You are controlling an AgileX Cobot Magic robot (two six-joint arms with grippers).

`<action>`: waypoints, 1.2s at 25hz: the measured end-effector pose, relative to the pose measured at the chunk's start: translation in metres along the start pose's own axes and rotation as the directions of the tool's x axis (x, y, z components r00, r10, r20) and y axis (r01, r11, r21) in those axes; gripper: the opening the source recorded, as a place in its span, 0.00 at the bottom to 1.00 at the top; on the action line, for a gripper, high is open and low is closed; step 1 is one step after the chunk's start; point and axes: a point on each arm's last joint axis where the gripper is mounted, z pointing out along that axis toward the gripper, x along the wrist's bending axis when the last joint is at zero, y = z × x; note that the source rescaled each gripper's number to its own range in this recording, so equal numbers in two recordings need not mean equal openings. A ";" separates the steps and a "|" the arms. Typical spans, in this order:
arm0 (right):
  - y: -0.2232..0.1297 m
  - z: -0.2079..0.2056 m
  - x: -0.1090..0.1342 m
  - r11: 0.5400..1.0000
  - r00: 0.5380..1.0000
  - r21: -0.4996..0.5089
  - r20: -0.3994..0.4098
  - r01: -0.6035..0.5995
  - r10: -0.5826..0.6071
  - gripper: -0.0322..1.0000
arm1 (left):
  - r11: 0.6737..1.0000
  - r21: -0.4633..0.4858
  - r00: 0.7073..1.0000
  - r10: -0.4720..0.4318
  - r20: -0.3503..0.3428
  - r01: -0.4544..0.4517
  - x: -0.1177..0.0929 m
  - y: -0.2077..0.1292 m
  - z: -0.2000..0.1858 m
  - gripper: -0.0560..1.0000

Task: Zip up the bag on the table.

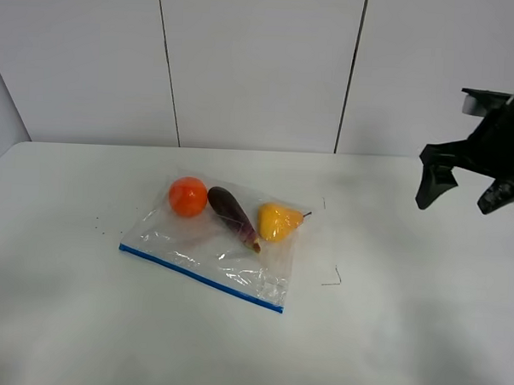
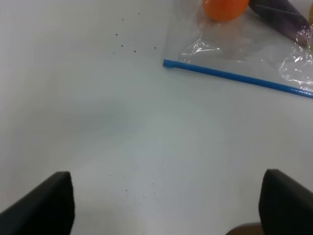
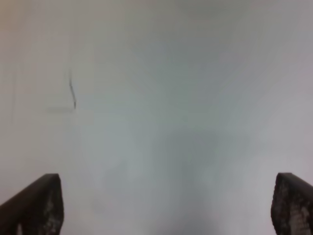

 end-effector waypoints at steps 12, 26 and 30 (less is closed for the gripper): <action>-0.171 -0.018 0.009 0.970 0.999 -0.240 0.029 0.024 -0.017 1.00 | 1.000 0.000 1.000 0.000 0.000 0.000 0.000 0.000 0.000 1.00; -0.283 -0.039 0.016 0.654 0.996 -0.751 0.074 0.093 -0.057 1.00 | 1.000 0.000 1.000 0.000 0.000 0.000 0.000 0.000 0.000 1.00; -0.299 -0.040 0.017 0.569 0.994 -0.816 0.086 0.105 -0.061 1.00 | 1.000 0.000 1.000 0.000 0.000 0.000 0.000 0.000 0.000 1.00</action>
